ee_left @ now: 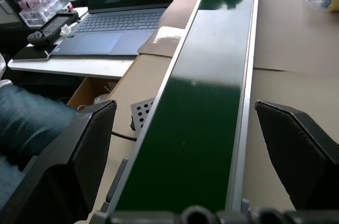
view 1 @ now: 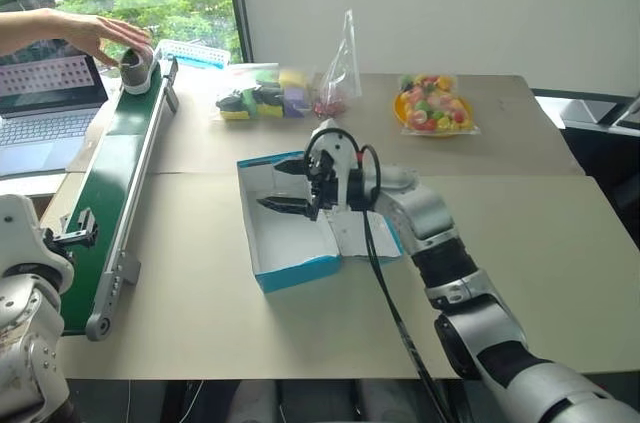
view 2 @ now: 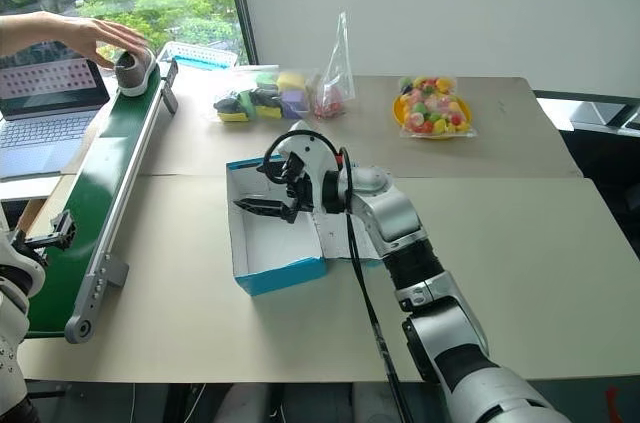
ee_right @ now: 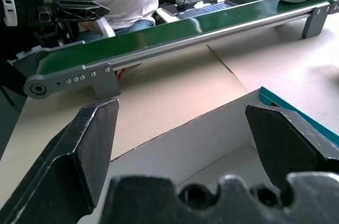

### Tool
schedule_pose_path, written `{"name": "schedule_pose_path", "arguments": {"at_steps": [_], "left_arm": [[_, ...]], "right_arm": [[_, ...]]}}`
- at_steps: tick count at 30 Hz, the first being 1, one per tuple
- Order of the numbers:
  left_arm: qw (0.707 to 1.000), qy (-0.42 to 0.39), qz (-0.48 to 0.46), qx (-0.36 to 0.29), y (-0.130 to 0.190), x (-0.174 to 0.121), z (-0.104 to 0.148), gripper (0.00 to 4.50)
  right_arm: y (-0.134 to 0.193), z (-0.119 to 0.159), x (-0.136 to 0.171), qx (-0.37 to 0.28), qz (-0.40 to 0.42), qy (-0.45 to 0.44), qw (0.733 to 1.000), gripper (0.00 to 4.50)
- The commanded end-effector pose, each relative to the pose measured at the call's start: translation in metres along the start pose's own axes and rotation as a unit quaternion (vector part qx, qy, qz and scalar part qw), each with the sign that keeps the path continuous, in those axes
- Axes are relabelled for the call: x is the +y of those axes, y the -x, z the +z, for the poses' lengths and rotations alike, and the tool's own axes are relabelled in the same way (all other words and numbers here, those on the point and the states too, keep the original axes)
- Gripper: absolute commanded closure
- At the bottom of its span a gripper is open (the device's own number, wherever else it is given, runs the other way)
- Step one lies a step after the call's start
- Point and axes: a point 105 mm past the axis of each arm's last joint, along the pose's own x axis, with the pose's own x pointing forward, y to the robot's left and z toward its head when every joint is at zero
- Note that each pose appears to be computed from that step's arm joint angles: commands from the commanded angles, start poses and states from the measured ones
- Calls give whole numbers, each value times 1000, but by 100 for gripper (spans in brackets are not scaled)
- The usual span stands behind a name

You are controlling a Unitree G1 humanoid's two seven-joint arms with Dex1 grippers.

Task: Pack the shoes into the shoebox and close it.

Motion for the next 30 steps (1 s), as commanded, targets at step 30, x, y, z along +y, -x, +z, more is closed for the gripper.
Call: {"name": "schedule_pose_path", "arguments": {"at_steps": [30], "left_arm": [[997, -8, -62, -39, -67, 33, -3, 0]], "right_arm": [[3, 30, 31, -47, 25, -27, 998, 4]]}}
